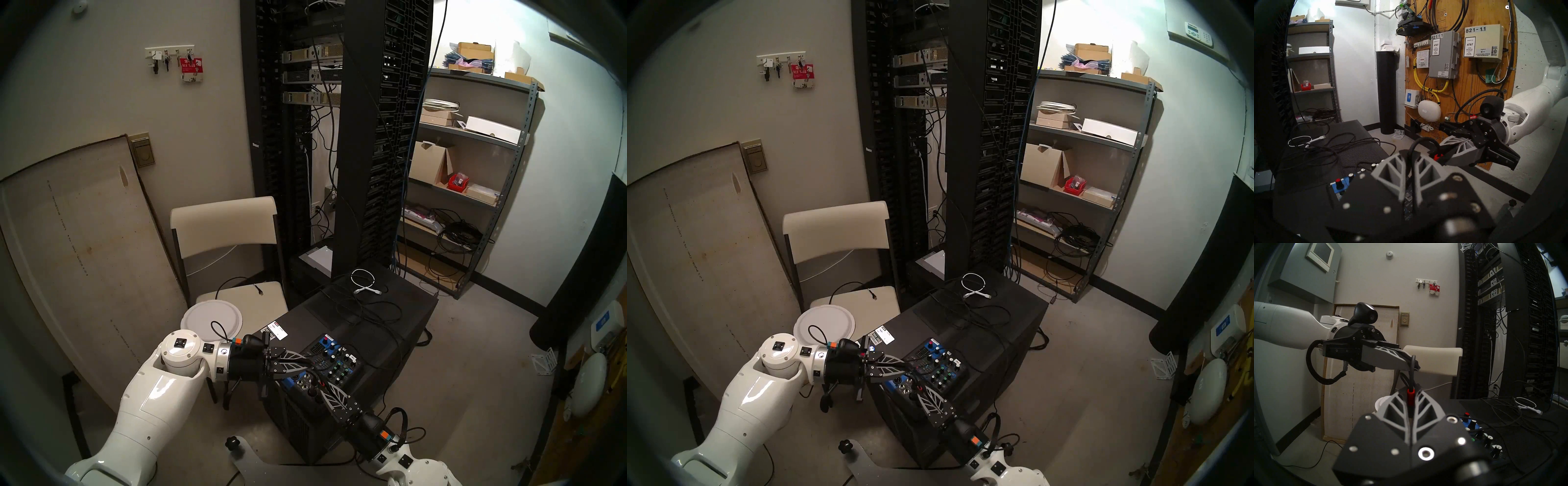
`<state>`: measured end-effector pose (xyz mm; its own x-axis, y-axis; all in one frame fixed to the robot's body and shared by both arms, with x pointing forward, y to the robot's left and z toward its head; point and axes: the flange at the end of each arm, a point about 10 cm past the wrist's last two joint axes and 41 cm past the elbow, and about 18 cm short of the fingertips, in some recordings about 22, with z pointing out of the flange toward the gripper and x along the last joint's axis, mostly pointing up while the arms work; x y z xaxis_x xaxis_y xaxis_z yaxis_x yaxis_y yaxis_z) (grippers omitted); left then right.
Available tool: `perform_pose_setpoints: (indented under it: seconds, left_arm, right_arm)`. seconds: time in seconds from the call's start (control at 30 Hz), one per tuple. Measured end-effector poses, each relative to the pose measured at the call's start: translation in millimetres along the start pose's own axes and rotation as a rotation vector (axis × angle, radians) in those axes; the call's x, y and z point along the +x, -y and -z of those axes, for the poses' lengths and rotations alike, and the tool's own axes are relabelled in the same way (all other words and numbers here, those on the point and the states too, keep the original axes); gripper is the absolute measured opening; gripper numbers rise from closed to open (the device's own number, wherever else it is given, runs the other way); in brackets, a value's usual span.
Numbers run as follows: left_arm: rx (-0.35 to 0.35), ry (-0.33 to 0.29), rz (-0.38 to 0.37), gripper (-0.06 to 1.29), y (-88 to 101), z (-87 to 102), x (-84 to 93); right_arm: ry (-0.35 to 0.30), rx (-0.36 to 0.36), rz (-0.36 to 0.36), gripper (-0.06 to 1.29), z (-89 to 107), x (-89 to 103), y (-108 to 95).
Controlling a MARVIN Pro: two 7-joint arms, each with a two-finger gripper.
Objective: Insert aux cable
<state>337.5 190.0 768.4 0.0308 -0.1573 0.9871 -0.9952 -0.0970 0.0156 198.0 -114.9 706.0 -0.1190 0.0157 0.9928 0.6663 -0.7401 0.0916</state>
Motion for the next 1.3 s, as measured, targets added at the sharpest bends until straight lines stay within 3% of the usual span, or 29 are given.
perform_pose_setpoints:
  seconds: [0.13, 0.27, 0.5, 0.97, 1.3]
  left_arm:
    - [0.001, -0.002, 0.0, 0.08, 0.0, -0.3, 0.1]
    - [0.003, -0.003, 0.0, 0.01, 0.3, -0.2, 0.3]
    - [0.005, -0.005, -0.001, 0.01, 0.5, -0.3, 0.4]
    - [0.006, -0.007, -0.003, 0.01, 0.8, -0.7, 0.1]
    - [0.003, -0.008, -0.004, 0.01, 1.3, -1.5, 0.2]
  right_arm:
    - [0.0, -0.001, 0.0, -0.02, 0.0, 0.1, 0.0]
    - [0.001, -0.001, -0.002, -0.02, -0.1, 0.5, -0.1]
    - [0.004, -0.003, -0.006, -0.01, -0.3, 0.6, 0.0]
    - [0.031, -0.007, -0.022, 0.29, 2.8, -2.4, 1.5]
    - [0.028, -0.015, -0.038, 0.3, 3.4, 1.2, 1.7]
